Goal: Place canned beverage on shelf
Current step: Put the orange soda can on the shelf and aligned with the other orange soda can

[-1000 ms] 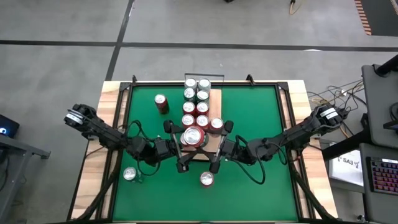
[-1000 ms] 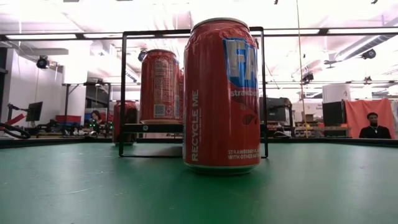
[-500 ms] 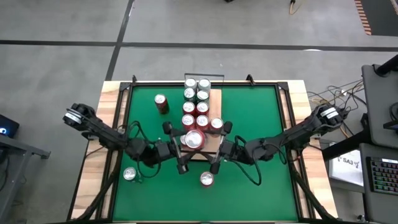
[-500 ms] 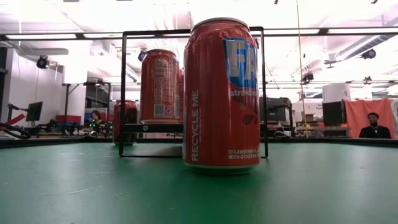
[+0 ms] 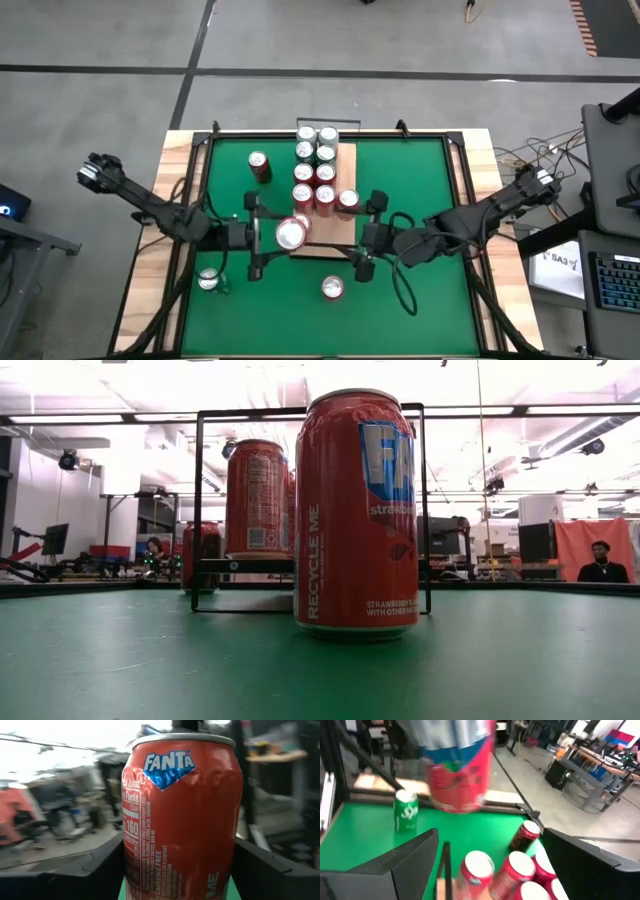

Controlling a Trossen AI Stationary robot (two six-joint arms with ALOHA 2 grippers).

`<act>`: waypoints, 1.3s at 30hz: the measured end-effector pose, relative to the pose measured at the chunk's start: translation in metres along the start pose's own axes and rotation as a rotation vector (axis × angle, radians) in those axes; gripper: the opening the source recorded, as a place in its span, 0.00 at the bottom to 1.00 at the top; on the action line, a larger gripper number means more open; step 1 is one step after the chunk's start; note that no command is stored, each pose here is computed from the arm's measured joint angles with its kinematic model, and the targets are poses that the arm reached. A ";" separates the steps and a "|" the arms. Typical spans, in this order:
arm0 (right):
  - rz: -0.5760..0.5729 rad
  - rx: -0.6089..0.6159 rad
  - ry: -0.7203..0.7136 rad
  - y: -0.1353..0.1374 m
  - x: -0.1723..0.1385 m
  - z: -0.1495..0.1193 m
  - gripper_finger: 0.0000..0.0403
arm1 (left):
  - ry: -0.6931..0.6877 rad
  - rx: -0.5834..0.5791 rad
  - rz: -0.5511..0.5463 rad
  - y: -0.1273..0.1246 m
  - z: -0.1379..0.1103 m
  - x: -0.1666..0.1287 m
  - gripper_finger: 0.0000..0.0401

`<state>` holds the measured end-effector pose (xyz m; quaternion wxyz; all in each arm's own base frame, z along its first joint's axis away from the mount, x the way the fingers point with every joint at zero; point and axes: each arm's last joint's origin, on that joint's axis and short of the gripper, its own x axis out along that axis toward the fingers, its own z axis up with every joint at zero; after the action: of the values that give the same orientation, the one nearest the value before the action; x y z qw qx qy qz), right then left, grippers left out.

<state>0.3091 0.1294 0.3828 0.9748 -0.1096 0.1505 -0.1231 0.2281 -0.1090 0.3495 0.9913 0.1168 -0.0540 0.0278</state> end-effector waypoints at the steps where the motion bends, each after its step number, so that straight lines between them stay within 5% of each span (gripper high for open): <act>1: 0.002 -0.018 0.018 -0.002 -0.003 0.003 0.86 | 0.009 -0.002 -0.033 0.001 0.000 -0.003 0.69; 13: 0.215 -0.056 -0.004 -0.011 -0.022 0.042 0.87 | 0.049 -0.014 -0.215 0.003 -0.002 -0.015 0.69; 28: 0.218 -0.150 -0.020 0.007 0.006 0.056 0.87 | -0.008 -0.014 -0.201 -0.014 -0.012 0.008 0.69; 39: 0.341 -0.155 -0.036 0.017 0.034 0.066 0.86 | -0.010 -0.003 -0.197 -0.023 -0.011 0.023 0.69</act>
<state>0.3655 0.1479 0.4305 0.9727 -0.1592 0.1586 0.0578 0.2540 -0.1280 0.3364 0.9891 0.1200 -0.0474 -0.0707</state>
